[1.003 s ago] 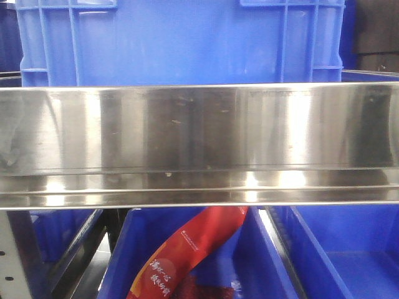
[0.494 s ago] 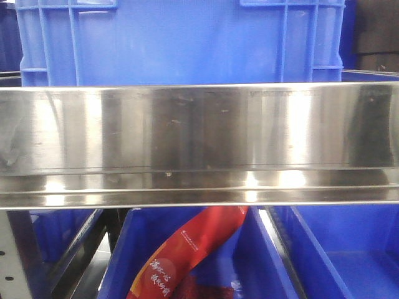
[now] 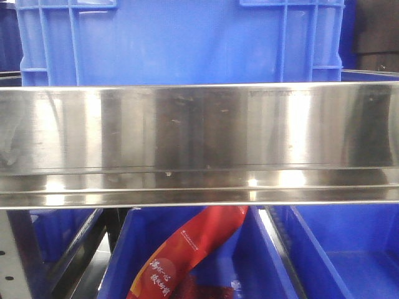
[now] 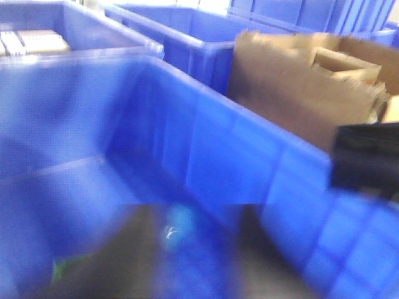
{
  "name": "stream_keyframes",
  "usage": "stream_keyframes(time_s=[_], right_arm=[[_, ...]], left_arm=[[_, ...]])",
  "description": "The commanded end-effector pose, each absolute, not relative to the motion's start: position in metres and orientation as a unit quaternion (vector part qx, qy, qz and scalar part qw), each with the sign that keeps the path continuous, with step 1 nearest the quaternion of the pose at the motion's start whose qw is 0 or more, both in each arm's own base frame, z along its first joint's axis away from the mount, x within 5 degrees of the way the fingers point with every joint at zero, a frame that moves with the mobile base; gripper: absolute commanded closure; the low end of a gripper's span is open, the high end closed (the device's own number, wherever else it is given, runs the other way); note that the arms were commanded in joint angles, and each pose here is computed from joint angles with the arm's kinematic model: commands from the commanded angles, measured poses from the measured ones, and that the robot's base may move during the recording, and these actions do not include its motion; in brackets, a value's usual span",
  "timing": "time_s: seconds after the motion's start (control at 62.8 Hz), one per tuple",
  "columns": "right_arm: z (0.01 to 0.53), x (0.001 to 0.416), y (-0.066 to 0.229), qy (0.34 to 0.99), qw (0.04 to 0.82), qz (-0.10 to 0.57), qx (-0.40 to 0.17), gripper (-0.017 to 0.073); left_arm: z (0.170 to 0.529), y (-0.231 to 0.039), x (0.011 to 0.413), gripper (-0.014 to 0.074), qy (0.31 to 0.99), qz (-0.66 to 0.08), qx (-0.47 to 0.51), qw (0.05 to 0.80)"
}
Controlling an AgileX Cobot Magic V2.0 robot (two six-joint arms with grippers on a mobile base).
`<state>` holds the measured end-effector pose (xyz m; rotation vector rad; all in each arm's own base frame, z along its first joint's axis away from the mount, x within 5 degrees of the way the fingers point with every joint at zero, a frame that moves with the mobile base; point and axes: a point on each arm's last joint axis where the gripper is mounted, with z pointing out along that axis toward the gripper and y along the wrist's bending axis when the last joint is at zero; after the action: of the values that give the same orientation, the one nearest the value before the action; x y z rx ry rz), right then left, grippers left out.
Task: Grab block from conveyor and place in blue bin
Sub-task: 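Open both grippers to drop the blocks into the blue bins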
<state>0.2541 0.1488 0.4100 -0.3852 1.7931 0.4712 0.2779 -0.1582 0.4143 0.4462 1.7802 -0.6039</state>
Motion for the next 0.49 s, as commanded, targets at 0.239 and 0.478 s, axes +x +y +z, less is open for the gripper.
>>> stream_keyframes(time_s=[0.239,0.478], right_arm=[[0.436,0.241,0.128,0.737,0.632,0.183,-0.157,0.0727],[0.433,0.216,0.082,0.733,0.656,0.146,-0.108,0.0727]], left_arm=[[0.437,-0.141,0.26,0.0705,0.744,-0.259,0.189,0.586],[0.44,-0.099,0.227,0.0705,0.738,-0.237,0.144,0.615]])
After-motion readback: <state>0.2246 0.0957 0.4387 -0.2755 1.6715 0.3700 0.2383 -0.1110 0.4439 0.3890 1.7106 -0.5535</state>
